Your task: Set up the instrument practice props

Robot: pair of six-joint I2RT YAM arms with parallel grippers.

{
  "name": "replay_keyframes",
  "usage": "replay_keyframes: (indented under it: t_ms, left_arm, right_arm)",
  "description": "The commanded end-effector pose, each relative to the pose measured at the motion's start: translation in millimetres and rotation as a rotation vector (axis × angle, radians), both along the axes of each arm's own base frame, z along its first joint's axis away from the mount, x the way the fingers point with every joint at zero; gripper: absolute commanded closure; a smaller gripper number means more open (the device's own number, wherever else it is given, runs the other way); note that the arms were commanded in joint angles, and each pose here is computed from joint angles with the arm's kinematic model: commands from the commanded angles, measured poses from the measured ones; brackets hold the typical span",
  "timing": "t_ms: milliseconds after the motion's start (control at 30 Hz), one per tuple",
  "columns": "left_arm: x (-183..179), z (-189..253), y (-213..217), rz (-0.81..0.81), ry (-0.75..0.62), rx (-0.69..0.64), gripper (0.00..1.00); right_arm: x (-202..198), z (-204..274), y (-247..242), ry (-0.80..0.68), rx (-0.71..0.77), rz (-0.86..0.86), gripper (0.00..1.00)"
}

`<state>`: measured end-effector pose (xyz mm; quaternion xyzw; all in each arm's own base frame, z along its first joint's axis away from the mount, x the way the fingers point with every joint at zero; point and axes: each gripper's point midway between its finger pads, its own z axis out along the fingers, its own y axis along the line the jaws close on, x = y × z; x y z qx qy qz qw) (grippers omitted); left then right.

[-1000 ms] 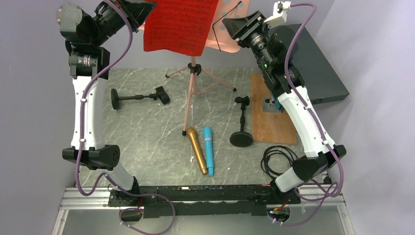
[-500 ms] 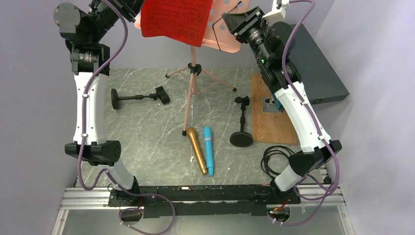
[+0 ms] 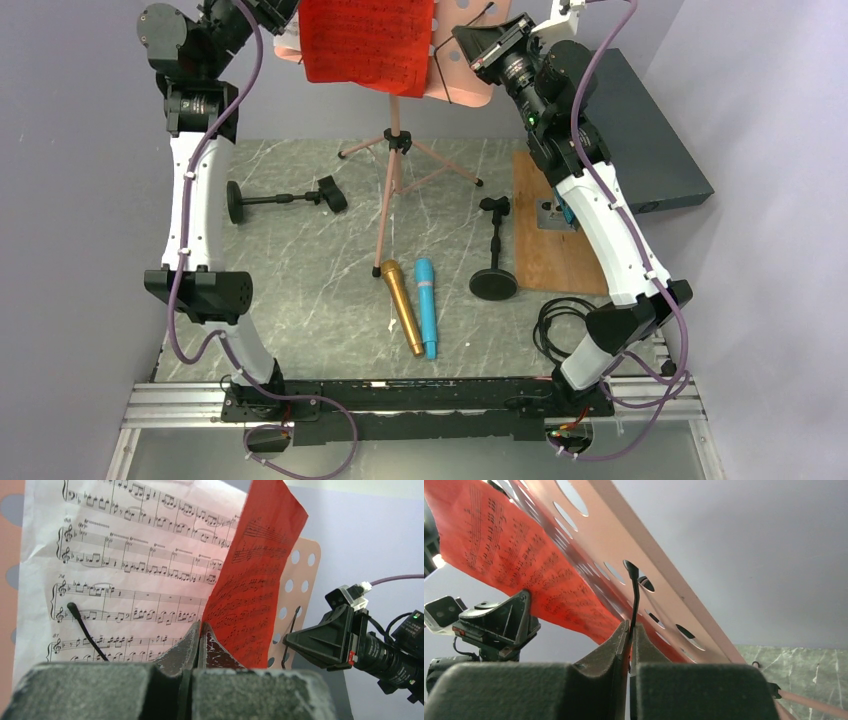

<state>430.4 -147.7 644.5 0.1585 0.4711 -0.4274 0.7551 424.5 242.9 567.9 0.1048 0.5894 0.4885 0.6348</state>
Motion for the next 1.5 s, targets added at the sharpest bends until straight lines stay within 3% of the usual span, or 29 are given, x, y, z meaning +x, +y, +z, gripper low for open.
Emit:
replay_keyframes:
  t_ms: [0, 933, 1167, 1467]
  left_arm:
    - [-26.8, 38.3, 9.8, 0.032, -0.109, -0.063, 1.00]
    - [-24.5, 30.6, -31.7, -0.076, -0.158, -0.034, 1.00]
    - [-22.4, 26.9, -42.1, -0.069, -0.158, -0.054, 1.00]
    - [-26.2, 22.6, -69.1, -0.124, -0.162, -0.051, 1.00]
  right_arm:
    - [-11.3, 27.9, -3.4, -0.076, 0.030, 0.005, 1.00]
    - [-42.7, 41.0, 8.7, -0.290, -0.077, 0.110, 1.00]
    - [-40.8, 12.8, -0.2, -0.149, -0.009, 0.088, 1.00]
    - [-48.0, 12.3, -1.8, -0.093, 0.020, 0.165, 1.00]
